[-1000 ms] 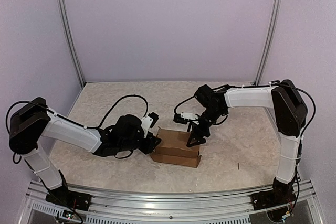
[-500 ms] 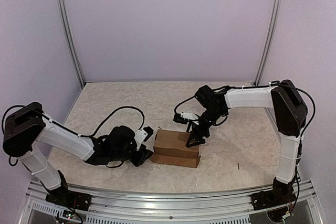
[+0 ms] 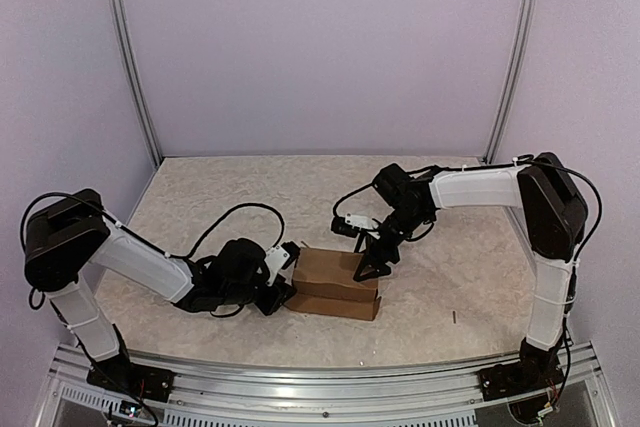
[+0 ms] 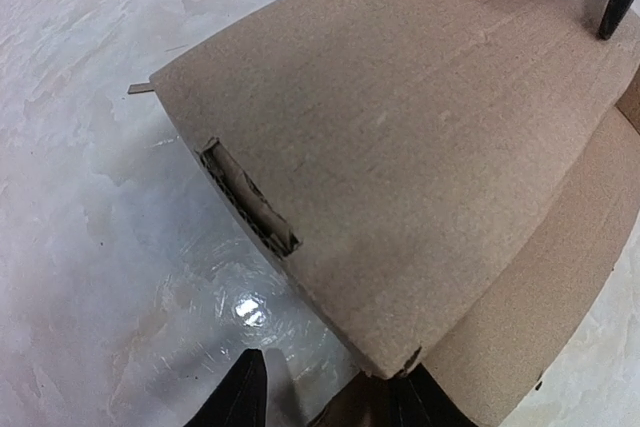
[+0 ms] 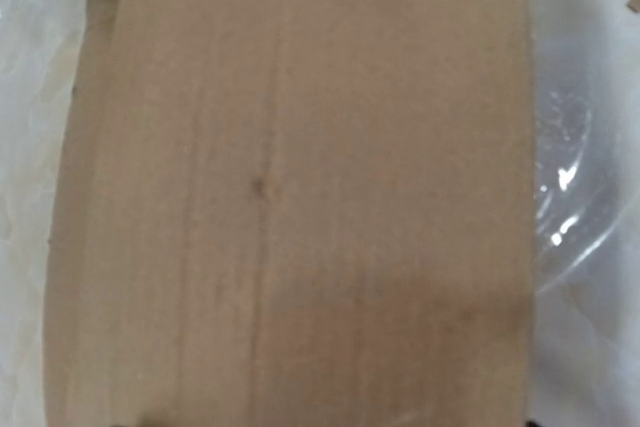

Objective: Fold the paper box

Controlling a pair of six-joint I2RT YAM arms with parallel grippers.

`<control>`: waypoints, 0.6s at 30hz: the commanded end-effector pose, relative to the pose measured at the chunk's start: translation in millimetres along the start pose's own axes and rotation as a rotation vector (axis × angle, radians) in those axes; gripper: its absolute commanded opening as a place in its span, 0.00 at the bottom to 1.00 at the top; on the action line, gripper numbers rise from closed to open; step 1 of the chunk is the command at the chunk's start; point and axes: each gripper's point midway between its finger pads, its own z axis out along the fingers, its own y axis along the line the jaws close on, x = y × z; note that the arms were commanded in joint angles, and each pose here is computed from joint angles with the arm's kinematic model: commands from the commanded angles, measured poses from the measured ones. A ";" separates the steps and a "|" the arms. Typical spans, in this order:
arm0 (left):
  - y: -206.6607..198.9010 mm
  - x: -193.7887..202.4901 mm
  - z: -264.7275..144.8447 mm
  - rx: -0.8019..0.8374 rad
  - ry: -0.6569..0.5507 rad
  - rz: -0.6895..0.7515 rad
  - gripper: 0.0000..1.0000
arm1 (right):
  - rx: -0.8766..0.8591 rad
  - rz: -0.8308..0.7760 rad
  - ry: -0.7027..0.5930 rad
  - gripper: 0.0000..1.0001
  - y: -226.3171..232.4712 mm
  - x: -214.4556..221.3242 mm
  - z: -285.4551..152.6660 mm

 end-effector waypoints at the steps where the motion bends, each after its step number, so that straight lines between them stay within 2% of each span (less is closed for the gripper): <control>1: 11.5 -12.1 7.7 -0.058 -0.029 0.002 0.39 | -0.061 0.084 0.192 0.80 15.5 62.0 26.4; 18: 12.5 -27.9 -8.3 -0.084 -0.089 0.044 0.29 | -0.079 0.082 0.199 0.80 17.2 65.1 29.4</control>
